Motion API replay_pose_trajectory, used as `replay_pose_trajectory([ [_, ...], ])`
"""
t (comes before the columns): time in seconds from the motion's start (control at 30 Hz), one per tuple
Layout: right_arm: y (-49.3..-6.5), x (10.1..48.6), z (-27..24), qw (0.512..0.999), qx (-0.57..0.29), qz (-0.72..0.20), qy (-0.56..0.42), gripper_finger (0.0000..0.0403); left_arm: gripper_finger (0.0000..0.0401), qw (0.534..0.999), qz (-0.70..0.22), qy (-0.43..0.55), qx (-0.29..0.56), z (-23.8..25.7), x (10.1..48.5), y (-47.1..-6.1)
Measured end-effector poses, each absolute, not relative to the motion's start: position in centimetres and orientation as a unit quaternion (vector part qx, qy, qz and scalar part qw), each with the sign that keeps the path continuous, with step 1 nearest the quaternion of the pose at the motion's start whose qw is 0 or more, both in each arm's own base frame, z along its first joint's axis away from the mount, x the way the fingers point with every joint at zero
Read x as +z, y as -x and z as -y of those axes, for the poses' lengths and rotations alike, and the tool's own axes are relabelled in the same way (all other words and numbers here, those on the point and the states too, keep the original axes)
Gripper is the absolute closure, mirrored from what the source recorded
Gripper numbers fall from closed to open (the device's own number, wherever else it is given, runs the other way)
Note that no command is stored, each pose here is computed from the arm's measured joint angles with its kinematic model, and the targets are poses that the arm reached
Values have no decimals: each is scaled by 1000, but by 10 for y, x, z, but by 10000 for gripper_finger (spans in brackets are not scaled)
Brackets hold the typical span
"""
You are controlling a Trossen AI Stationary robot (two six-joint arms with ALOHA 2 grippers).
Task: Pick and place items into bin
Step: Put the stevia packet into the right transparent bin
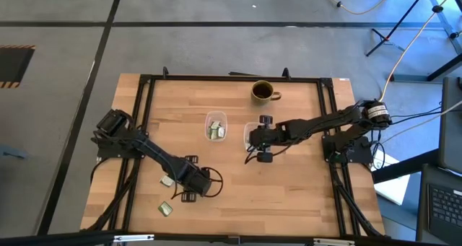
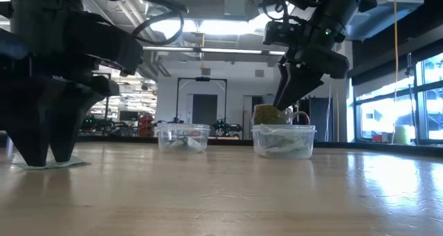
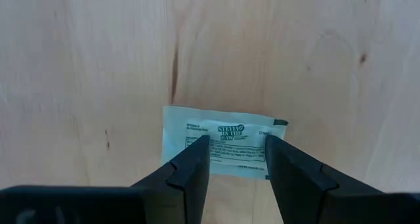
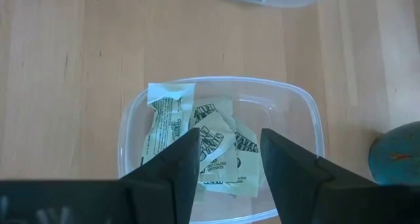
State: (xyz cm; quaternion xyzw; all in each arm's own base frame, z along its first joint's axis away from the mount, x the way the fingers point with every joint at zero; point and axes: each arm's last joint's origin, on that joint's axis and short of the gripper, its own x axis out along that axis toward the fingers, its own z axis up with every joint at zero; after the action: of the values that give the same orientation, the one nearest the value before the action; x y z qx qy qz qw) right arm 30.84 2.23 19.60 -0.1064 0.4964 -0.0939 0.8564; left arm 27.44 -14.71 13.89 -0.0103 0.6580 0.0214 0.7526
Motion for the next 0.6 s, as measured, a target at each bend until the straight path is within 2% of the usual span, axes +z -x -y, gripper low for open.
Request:
replay_pose_trajectory([
  [0.6,-308,196,-22,856,-93,-497,108,240,334,742,-670,13,19,146,134,-275],
])
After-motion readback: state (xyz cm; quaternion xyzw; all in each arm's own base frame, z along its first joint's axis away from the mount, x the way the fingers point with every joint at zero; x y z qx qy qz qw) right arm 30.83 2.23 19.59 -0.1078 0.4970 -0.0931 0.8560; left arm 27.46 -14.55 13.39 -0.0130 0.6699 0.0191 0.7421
